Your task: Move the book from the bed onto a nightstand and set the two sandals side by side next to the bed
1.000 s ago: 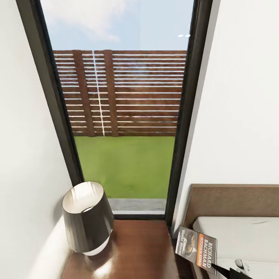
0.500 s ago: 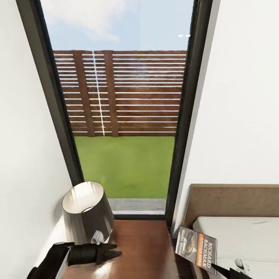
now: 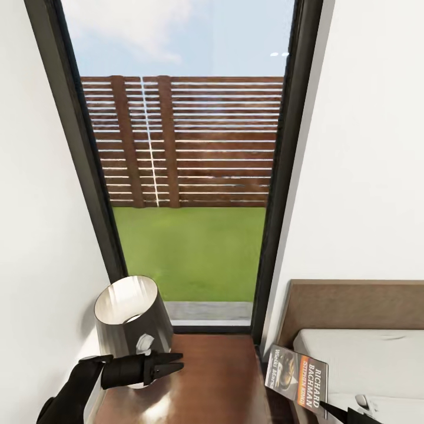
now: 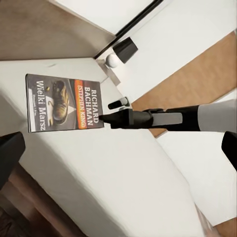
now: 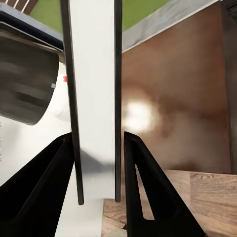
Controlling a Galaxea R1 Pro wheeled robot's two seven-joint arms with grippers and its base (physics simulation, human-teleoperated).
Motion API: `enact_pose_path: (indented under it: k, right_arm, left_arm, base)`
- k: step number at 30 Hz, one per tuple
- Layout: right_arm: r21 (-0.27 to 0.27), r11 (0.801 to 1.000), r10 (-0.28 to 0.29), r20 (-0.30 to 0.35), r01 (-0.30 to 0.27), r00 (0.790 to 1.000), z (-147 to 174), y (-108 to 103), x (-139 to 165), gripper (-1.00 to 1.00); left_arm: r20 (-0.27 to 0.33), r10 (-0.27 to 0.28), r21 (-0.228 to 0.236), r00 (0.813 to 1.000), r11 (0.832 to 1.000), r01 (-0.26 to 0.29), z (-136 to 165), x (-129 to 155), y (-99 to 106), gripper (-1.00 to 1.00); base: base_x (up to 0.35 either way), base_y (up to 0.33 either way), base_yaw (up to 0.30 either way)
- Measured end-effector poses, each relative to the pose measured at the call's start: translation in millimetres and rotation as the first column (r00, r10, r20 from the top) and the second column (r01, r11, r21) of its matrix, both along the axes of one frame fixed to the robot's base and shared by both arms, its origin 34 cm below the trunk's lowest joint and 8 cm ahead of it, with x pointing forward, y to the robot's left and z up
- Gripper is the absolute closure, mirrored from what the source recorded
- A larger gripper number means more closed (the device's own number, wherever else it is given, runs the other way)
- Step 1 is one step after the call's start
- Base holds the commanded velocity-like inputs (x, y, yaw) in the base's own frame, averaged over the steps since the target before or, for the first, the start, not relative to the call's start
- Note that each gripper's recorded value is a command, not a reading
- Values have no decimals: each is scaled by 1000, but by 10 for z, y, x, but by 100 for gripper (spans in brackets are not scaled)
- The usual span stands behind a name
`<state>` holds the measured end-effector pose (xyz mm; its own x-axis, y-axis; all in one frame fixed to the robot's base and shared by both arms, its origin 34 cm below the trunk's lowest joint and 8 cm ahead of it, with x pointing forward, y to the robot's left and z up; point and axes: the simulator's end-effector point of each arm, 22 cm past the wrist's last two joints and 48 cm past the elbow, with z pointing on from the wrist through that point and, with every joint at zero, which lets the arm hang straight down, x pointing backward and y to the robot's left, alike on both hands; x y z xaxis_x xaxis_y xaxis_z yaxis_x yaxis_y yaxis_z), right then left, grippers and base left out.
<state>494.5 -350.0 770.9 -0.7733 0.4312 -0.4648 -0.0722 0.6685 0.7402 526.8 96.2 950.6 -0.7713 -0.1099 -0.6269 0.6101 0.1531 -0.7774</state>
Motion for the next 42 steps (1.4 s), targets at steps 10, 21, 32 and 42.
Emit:
enact_pose_path:
  k: [10, 21, 32, 42]
  right_arm:
    - [145, 989, 36, -83, -23, 996, 121, 397, 133, 100]
    - [436, 886, 205, -63, -158, 977, 649, 2118, 496, 100]
    - [271, 963, 60, -236, 6, 970, 146, 2238, 661, 100]
    - [411, 911, 140, -346, 16, 928, 336, 2437, 596, 100]
  left_arm:
    - [-3, 1, -3, 1000, 1000, -1, -5, -2, -1, -100]
    - [-3, 4, -6, 1000, 1000, -4, -1, 1, 0, -100]
    - [-4, 2, -7, 1000, 1000, -2, -3, -3, -11, -100]
    - [-5, 2, -8, 1000, 1000, -3, -48, 10, -41, -100]
  base:
    - [0, 0, 0]
    - [0, 0, 0]
    - [0, 0, 0]
    - [0, 0, 0]
